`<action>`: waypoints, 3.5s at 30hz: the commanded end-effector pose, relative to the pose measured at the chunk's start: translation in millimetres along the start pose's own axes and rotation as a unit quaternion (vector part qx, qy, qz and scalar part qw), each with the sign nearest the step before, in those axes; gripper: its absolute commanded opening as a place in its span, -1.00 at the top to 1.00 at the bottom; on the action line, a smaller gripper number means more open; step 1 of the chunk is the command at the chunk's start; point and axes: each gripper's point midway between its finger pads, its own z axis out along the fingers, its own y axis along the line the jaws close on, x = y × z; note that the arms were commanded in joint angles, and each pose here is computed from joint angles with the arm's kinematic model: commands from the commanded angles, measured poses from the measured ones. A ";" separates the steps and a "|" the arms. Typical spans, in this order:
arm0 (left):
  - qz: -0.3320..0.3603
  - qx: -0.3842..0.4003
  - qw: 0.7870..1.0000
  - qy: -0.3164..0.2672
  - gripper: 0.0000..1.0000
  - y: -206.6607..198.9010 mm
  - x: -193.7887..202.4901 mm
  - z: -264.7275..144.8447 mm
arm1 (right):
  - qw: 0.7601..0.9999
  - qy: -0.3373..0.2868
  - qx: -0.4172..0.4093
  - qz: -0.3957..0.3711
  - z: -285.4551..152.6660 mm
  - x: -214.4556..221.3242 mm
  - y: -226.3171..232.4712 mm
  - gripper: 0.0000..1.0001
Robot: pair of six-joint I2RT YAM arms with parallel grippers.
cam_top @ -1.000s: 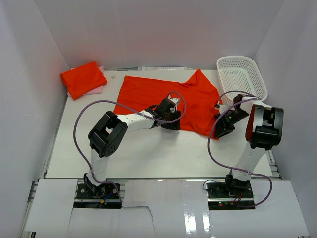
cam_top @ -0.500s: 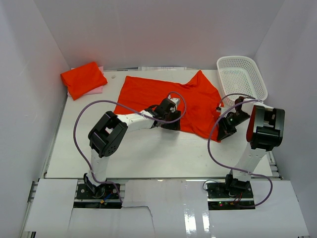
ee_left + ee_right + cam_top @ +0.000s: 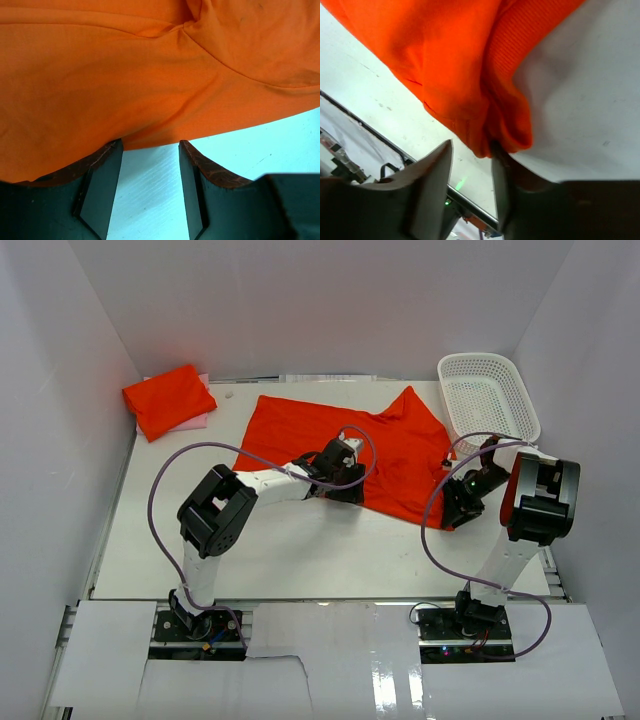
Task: Fold and stack the t-shirts
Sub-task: Fold the flattened tshirt in 1/3 of the way
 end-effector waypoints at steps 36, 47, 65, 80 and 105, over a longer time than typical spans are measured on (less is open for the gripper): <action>0.001 -0.037 0.996 -0.081 -0.29 -21.4 -66.7 -107.4 | 0.984 -0.079 0.001 -0.158 -22.4 -76.0 93.8 -0.11; -0.140 -0.116 0.980 -0.079 -0.27 212.7 -84.6 -123.5 | 0.988 -0.059 -0.005 -0.144 8.2 -71.7 87.8 -0.11; -0.145 -0.234 0.961 -0.010 -0.26 276.6 -47.7 -100.1 | 0.992 0.000 0.097 -0.081 35.5 -56.9 35.9 -0.10; -0.186 -0.276 0.940 0.070 -0.26 279.7 21.9 -100.4 | 0.984 0.048 0.148 -0.091 23.9 -51.1 7.3 -0.12; -0.320 -0.319 0.883 0.129 -0.28 220.0 158.5 -151.8 | 0.969 0.079 0.190 -0.137 22.8 -22.6 1.3 -0.13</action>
